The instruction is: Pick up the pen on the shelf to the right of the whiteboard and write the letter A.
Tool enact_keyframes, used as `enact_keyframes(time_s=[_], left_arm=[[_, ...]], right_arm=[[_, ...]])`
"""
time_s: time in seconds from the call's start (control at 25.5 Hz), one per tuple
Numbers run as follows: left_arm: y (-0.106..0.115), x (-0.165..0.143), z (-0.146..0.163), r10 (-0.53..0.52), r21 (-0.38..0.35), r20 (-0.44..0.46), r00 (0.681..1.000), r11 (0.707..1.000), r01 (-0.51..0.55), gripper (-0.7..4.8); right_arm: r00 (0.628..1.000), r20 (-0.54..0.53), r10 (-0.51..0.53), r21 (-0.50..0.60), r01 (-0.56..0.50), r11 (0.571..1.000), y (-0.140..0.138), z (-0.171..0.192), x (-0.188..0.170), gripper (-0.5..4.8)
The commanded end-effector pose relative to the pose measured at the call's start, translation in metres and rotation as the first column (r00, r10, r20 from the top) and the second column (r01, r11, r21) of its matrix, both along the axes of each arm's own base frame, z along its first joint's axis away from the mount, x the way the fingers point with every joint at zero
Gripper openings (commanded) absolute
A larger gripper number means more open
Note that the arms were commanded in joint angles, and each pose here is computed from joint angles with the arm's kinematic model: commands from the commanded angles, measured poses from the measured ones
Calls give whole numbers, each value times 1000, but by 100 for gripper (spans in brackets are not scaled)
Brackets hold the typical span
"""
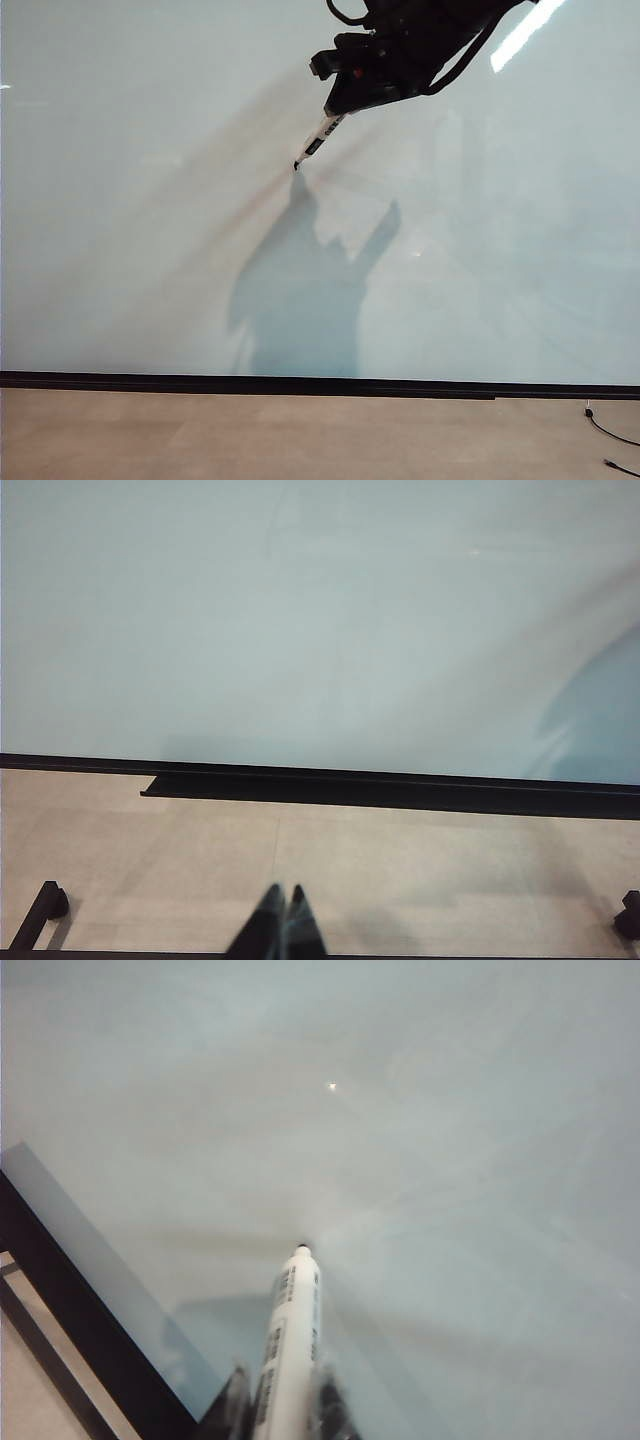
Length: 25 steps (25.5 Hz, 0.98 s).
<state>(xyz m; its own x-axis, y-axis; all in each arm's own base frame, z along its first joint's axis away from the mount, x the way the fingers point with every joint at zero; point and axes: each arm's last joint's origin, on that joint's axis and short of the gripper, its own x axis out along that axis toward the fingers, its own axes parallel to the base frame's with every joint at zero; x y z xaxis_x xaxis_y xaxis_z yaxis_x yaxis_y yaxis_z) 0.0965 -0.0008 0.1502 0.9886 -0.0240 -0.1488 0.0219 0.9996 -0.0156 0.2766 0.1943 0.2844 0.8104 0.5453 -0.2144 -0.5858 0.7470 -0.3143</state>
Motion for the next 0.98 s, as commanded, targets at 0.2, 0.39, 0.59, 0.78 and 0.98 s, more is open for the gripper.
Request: enact_keyframes(time_s=[0.2, 0.39, 0.59, 0.78, 0.98], left_arm=[[0, 0, 2, -1, 4, 11, 1000, 1000, 1, -4], [0, 0, 2, -1, 4, 11, 1000, 1000, 1, -5], [0, 0, 2, -1, 4, 11, 1000, 1000, 1, -5], [0, 0, 2, -1, 4, 11, 1000, 1000, 1, -5], [0, 0, 2, -1, 4, 11, 1000, 1000, 1, -4]], right_arm=[[988, 128, -91, 22, 89, 996, -13, 33, -12, -5], [972, 194, -133, 42, 127, 991, -24, 55, -25, -5], [966, 217, -142, 58, 132, 990, -29, 64, -32, -4], [981, 177, -77, 28, 74, 997, -15, 49, -62, -5], [982, 130, -134, 291, 91, 952, -16, 12, -94, -5]])
